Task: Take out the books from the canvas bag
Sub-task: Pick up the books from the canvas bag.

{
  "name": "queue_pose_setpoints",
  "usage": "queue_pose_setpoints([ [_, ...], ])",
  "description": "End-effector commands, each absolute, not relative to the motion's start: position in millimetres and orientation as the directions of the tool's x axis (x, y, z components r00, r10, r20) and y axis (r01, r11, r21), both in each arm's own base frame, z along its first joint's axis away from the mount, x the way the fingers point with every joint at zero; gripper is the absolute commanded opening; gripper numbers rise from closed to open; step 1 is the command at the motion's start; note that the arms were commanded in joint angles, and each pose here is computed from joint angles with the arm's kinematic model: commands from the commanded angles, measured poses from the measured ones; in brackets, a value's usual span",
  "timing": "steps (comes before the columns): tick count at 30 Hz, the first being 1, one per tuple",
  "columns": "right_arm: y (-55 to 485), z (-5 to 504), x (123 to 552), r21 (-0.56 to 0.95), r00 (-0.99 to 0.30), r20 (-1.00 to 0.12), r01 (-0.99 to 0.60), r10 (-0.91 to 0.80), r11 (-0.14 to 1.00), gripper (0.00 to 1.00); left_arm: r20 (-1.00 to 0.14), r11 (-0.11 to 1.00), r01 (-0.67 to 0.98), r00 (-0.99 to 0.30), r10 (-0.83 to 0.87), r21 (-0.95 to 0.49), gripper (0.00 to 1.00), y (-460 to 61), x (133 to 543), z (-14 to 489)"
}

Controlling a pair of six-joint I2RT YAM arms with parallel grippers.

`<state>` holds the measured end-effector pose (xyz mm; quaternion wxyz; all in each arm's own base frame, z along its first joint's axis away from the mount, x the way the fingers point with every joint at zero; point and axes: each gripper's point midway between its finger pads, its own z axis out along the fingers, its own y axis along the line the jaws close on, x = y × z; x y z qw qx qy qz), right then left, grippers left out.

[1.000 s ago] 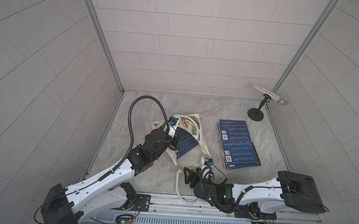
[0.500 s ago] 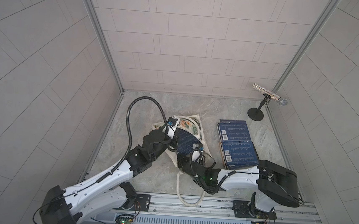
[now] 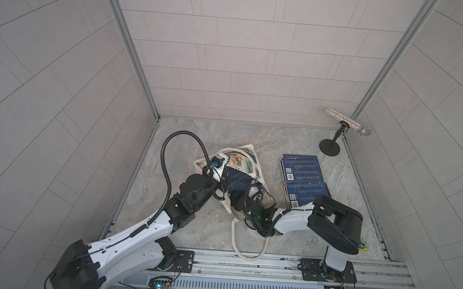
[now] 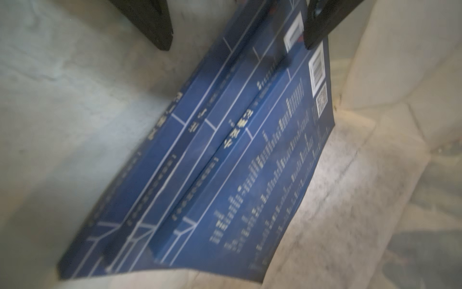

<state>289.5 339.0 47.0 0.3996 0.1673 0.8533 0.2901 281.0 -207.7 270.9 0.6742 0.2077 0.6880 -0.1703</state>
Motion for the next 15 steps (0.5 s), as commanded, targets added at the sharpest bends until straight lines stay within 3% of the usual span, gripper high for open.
queue_pose_setpoints([
  [1,326.7,35.0,308.5,0.578,-0.581,-0.644,0.058,0.498,0.814,0.84,-0.966,0.85,0.527,0.215,-0.144,-0.01,0.0,-198.6,272.4,351.1],
  [7,355.2,47.9,351.4,0.582,-0.53,-0.719,-0.106,0.45,0.806,0.77,-0.97,0.816,0.578,0.189,-0.155,-0.017,0.0,-208.1,272.0,346.5],
  [10,356.0,44.9,363.2,0.611,-0.557,-0.691,-0.108,0.461,0.784,0.61,-0.968,0.808,0.589,0.189,-0.162,-0.02,0.0,-208.6,268.8,348.6],
  [15,353.0,55.8,367.1,0.561,-0.534,-0.737,-0.142,0.414,0.816,0.41,-0.969,0.795,0.606,0.18,-0.166,-0.023,0.0,-211.3,267.1,349.3],
])
